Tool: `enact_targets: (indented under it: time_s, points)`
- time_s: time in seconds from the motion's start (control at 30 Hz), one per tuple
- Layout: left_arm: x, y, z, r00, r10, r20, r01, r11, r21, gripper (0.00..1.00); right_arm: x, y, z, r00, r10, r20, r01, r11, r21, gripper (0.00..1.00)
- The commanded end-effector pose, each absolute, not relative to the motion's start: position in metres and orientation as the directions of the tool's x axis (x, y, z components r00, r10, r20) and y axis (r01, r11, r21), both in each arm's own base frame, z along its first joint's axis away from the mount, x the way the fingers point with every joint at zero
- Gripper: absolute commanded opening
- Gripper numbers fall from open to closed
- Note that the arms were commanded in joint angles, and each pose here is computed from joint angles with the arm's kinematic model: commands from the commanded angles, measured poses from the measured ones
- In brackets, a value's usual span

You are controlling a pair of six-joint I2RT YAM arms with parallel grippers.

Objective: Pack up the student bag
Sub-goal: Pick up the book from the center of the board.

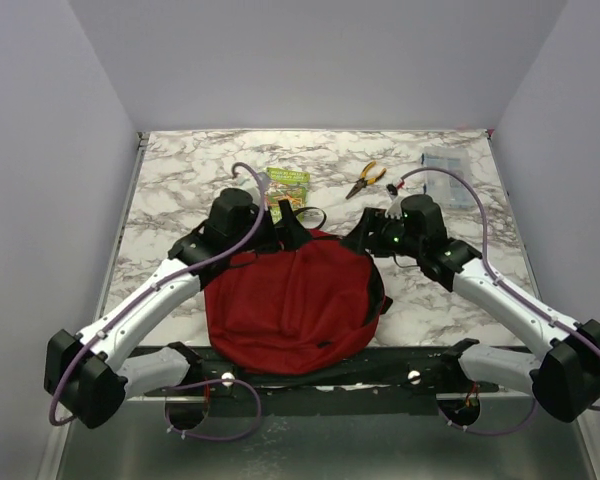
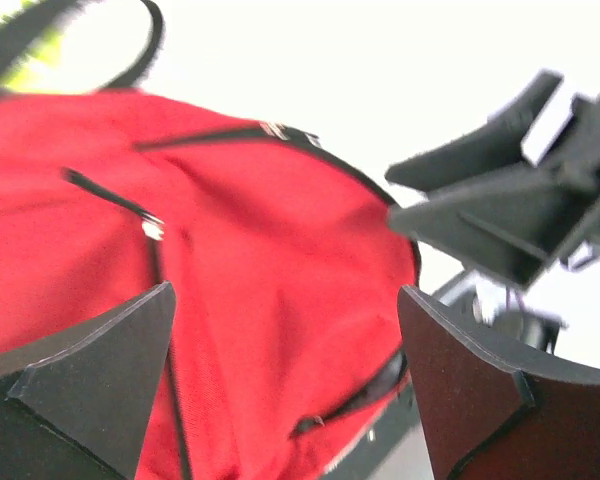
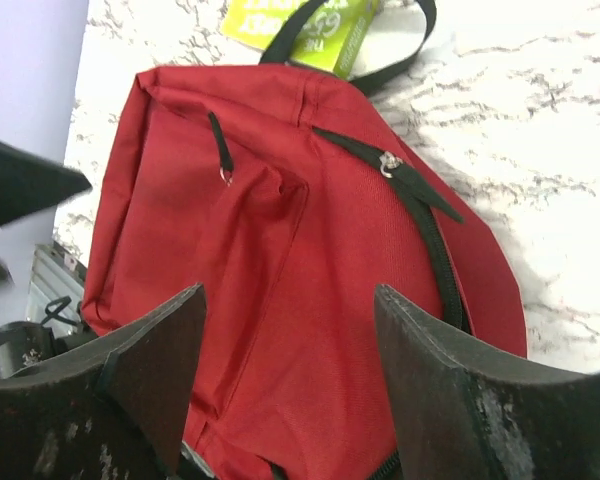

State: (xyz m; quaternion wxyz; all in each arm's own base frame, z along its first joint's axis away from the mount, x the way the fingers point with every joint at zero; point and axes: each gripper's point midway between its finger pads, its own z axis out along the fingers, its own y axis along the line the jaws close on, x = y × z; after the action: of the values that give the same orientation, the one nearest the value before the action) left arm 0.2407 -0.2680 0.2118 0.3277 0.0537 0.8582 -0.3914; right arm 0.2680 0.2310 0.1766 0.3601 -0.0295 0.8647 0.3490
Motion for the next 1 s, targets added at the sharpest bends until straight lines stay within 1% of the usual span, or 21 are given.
enact_targets:
  time_s: [0.0, 0.07, 0.13, 0.2, 0.27, 0.37, 0.43, 0.57, 0.73, 0.83, 0.97]
  points:
    - [0.293, -0.204, 0.225, -0.656, -0.398, -0.642, 0.118, 0.785, -0.608, 0.93, 0.294, 0.23, 0.191, -0.656, 0.188, -0.731, -0.347, 0.786, 0.513, 0.72]
    - [0.313, -0.186, 0.226, -0.619, -0.475, -0.626, 0.039, 0.777, -0.628, 0.93, 0.309, 0.228, 0.19, -0.634, 0.161, -0.757, -0.34, 0.821, 0.459, 0.73]
    - [0.331, -0.169, 0.223, -0.589, -0.541, -0.6, -0.042, 0.763, -0.645, 0.92, 0.324, 0.235, 0.188, -0.631, 0.143, -0.762, -0.346, 0.828, 0.442, 0.74]
    - [0.348, -0.156, 0.22, -0.574, -0.59, -0.568, -0.093, 0.736, -0.67, 0.92, 0.336, 0.247, 0.189, -0.636, 0.139, -0.759, -0.362, 0.815, 0.452, 0.74]
    - [0.366, -0.144, 0.215, -0.557, -0.612, -0.562, -0.126, 0.731, -0.671, 0.92, 0.348, 0.261, 0.188, -0.645, 0.149, -0.749, -0.375, 0.792, 0.481, 0.74]
    - [0.395, -0.132, 0.201, -0.56, -0.621, -0.549, -0.161, 0.731, -0.663, 0.92, 0.367, 0.28, 0.185, -0.655, 0.17, -0.736, -0.385, 0.764, 0.519, 0.74]
    - [0.418, -0.131, 0.192, -0.582, -0.607, -0.541, -0.153, 0.735, -0.66, 0.92, 0.382, 0.292, 0.183, -0.653, 0.18, -0.735, -0.391, 0.752, 0.531, 0.74]
    - [0.454, -0.137, 0.167, -0.645, -0.598, -0.477, -0.166, 0.718, -0.676, 0.91, 0.41, 0.309, 0.171, -0.672, 0.178, -0.719, -0.38, 0.75, 0.541, 0.74]
    - [0.494, -0.148, 0.141, -0.682, -0.577, -0.448, -0.167, 0.72, -0.673, 0.91, 0.439, 0.326, 0.152, -0.693, 0.177, -0.699, -0.369, 0.745, 0.555, 0.74]
    - [0.509, -0.146, 0.125, -0.688, -0.592, -0.42, -0.228, 0.726, -0.649, 0.97, 0.45, 0.334, 0.139, -0.72, 0.192, -0.667, -0.355, 0.724, 0.592, 0.74]
    - [0.517, -0.141, 0.105, -0.654, -0.666, -0.358, -0.357, 0.689, -0.631, 0.98, 0.46, 0.342, 0.12, -0.748, 0.195, -0.634, -0.339, 0.709, 0.618, 0.74]
